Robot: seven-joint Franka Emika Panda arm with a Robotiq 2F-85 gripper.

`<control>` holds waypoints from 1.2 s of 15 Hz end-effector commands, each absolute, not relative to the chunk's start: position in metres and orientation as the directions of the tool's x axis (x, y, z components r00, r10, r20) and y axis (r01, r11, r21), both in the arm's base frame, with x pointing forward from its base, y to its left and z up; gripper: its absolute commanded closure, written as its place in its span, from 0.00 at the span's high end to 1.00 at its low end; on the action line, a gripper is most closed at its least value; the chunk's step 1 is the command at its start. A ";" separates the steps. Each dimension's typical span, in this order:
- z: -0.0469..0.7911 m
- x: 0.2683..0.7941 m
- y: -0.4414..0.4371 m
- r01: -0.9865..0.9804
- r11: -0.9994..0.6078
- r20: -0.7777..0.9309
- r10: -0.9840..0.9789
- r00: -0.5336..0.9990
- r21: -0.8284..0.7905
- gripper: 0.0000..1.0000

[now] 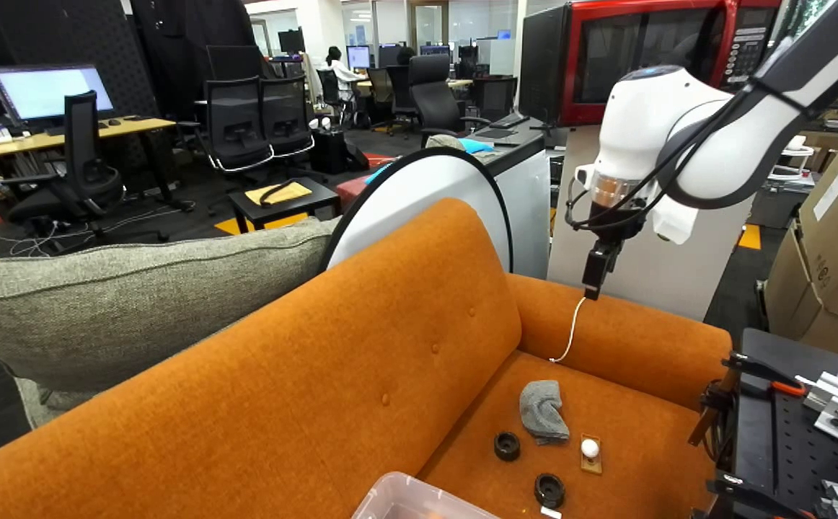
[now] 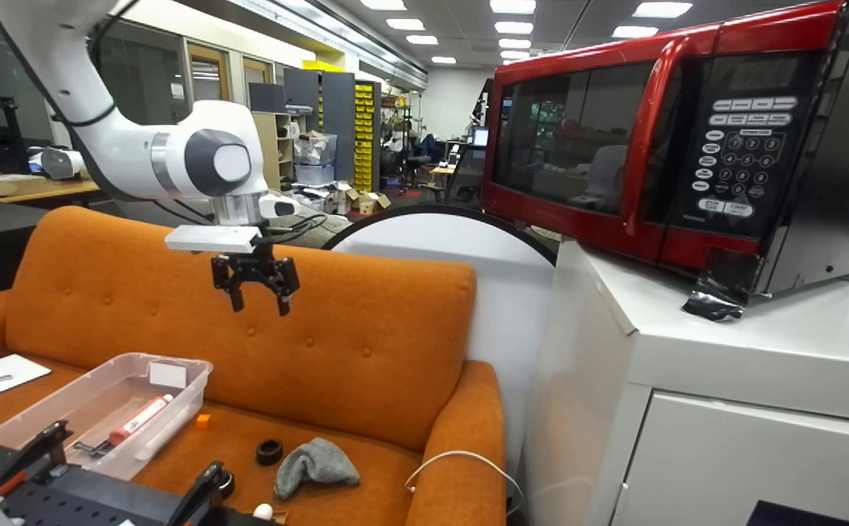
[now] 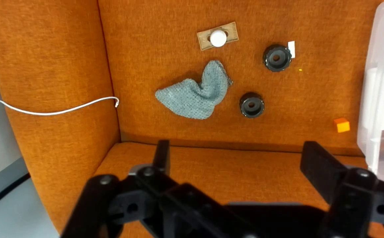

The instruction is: Put the white object closer to the clear storage box

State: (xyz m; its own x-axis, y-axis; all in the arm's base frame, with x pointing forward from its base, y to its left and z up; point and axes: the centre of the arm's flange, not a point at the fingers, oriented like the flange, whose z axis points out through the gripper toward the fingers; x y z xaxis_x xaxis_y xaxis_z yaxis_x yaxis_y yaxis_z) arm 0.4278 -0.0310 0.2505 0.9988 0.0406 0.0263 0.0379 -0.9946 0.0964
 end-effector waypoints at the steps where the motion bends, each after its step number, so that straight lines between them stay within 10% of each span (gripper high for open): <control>1: 0.206 0.468 -0.047 -0.062 -0.993 -0.004 -0.063 0.998 0.096 1.00; 18: 0.205 0.456 -0.046 -0.048 -0.995 -0.025 -0.051 0.998 0.092 1.00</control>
State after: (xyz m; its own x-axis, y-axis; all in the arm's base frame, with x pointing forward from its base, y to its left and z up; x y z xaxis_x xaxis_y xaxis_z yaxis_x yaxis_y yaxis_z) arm 0.4554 -0.0462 0.2063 0.9985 -0.0490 -0.0229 -0.0466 -0.9944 0.0946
